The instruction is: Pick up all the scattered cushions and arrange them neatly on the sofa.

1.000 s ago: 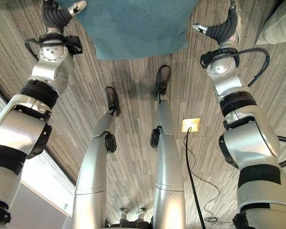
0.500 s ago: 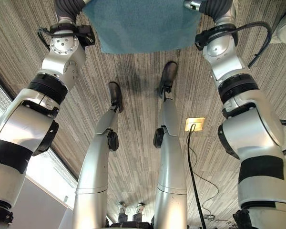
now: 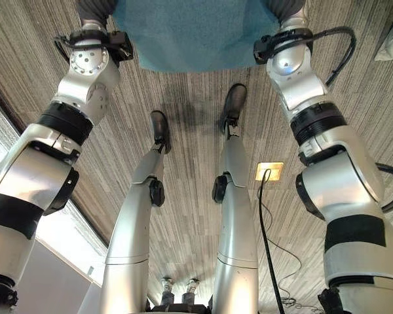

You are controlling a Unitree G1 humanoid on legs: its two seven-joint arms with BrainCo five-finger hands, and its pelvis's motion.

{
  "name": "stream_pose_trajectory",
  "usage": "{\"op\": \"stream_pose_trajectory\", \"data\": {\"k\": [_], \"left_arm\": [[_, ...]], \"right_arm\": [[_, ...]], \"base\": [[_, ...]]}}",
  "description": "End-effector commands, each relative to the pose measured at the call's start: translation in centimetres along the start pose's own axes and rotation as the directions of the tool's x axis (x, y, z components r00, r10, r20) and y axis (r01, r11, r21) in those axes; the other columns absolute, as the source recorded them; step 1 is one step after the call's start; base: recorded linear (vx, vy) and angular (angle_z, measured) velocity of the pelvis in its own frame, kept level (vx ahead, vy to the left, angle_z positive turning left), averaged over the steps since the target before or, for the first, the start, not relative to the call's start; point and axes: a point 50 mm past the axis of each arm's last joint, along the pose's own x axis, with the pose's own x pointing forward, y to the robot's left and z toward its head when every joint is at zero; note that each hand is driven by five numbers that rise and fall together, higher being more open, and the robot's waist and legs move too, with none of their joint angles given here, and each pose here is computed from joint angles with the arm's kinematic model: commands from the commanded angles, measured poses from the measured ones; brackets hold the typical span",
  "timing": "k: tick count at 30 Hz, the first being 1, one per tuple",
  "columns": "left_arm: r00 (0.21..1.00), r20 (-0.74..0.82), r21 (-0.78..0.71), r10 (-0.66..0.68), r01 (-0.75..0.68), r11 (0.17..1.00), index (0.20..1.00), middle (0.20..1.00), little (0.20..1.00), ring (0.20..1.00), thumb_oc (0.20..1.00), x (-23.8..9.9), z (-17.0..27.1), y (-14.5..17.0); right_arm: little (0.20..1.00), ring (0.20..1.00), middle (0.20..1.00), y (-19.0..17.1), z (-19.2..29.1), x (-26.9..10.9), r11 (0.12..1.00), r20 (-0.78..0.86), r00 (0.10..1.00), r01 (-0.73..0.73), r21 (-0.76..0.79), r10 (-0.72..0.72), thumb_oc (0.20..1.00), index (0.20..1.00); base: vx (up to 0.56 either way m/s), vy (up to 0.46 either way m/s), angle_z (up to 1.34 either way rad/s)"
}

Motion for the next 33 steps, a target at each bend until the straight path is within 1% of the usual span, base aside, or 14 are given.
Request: {"op": "stream_pose_trajectory", "data": {"k": [1,3,8,11,12,13,17,18,20,23,24,26,29,33], "left_arm": [[0.984,0.132,-0.16,-0.117,0.138,0.977,0.2,0.2,0.2,0.2,0.2,-2.4,0.3,-3.4],[0.984,0.128,-0.174,-0.121,0.142,0.974,0.2,0.2,0.2,0.2,0.2,-3.4,-0.6,-2.9],[0.973,0.159,-0.119,-0.169,0.189,0.975,0.2,0.2,0.2,0.2,0.2,-7.4,-2.8,-2.0],[0.972,0.139,-0.093,-0.188,0.202,0.975,0.2,0.2,0.2,0.2,0.2,-9.3,-4.2,-1.4],[0.975,0.11,-0.113,-0.193,0.205,0.972,0.2,0.2,0.2,0.2,0.2,-10.8,-5.2,-1.2],[0.975,0.108,-0.113,-0.194,0.206,0.972,0.2,0.2,0.2,0.2,0.2,-10.8,-5.2,-1.2],[0.981,0.043,-0.167,-0.187,0.192,0.967,0.2,0.2,0.2,0.2,0.2,-13.6,-7.0,-0.4],[0.979,0.005,-0.182,-0.206,0.203,0.962,0.2,0.2,0.2,0.2,0.2,-15.3,-7.9,-0.1],[0.971,-0.044,-0.161,-0.237,0.227,0.961,0.2,0.2,0.2,0.2,0.2,-17.5,-9.1,0.7],[0.963,-0.101,-0.168,-0.249,0.23,0.959,0.2,0.2,0.2,0.2,0.2,-19.6,-10.1,1.5],[0.963,-0.101,-0.167,-0.249,0.23,0.959,0.2,0.2,0.2,0.2,0.2,-19.6,-10.1,1.5],[0.953,-0.164,-0.146,-0.256,0.233,0.961,0.2,0.2,0.2,0.2,0.2,-21.3,-11.2,2.8],[0.948,-0.221,-0.139,-0.229,0.202,0.969,0.2,0.2,0.2,0.2,0.2,-22.5,-12.0,4.0],[0.937,-0.288,-0.111,-0.199,0.174,0.979,0.2,0.2,0.2,0.2,0.2,-23.5,-13.2,5.1]], "right_arm": [[0.2,0.2,0.2,5.6,3.9,-2.2,0.98,0.23,0.962,-0.172,0.101,0.145,0.2,0.2],[0.2,0.2,0.2,4.6,3.1,-2.9,0.984,0.243,0.96,-0.162,0.07,0.14,0.2,0.2],[0.2,0.2,0.2,1.9,-1.3,-7.2,0.986,0.176,0.983,-0.084,0.145,0.058,0.2,0.2],[0.2,0.2,0.2,1.2,-2.9,-9.4,0.987,0.152,0.986,-0.086,0.139,0.065,0.2,0.2],[0.2,0.2,0.2,1.4,-3.5,-10.9,0.982,0.135,0.988,-0.1,0.157,0.079,0.2,0.2],[0.2,0.2,0.2,1.4,-3.5,-11.0,0.982,0.133,0.988,-0.1,0.157,0.08,0.2,0.2],[0.2,0.2,0.2,1.7,-4.9,-14.5,0.975,0.084,0.989,-0.137,0.173,0.124,0.2,0.2],[0.2,0.2,0.2,2.1,-5.6,-16.5,0.967,0.051,0.985,-0.171,0.188,0.164,0.2,0.2],[0.2,0.2,0.2,2.3,-6.4,-18.9,0.958,0.01,0.973,-0.231,0.172,0.232,0.2,0.2],[0.2,0.2,0.2,2.4,-7.2,-21.1,0.945,-0.037,0.957,-0.279,0.168,0.289,0.2,0.2],[0.2,0.2,0.2,2.4,-7.2,-21.2,0.945,-0.037,0.957,-0.279,0.169,0.289,0.2,0.2],[0.2,0.2,0.2,2.5,-8.1,-23.3,0.928,-0.101,0.934,-0.321,0.187,0.344,0.2,0.2],[0.2,0.2,0.2,2.3,-8.7,-24.6,0.917,-0.14,0.914,-0.352,0.188,0.38,0.2,0.2],[0.2,0.2,0.2,1.9,-9.3,-25.8,0.916,-0.186,0.902,-0.359,0.181,0.39,0.2,0.2]], "base": [[0.0,0.0,0.0],[-0.01,-0.015,0.05],[0.0,-0.025,0.07],[0.0,-0.016,-0.01],[0.03,-0.033,0.02],[-0.04,-0.027,0.06],[0.04,-0.033,-0.01],[0.12,-0.044,0.01],[0.18,-0.034,-0.04],[0.14,-0.029,-0.03],[0.09,-0.044,-0.01],[0.15,-0.081,0.02],[0.11,-0.077,0.0],[0.06,-0.102,0.01]]}}
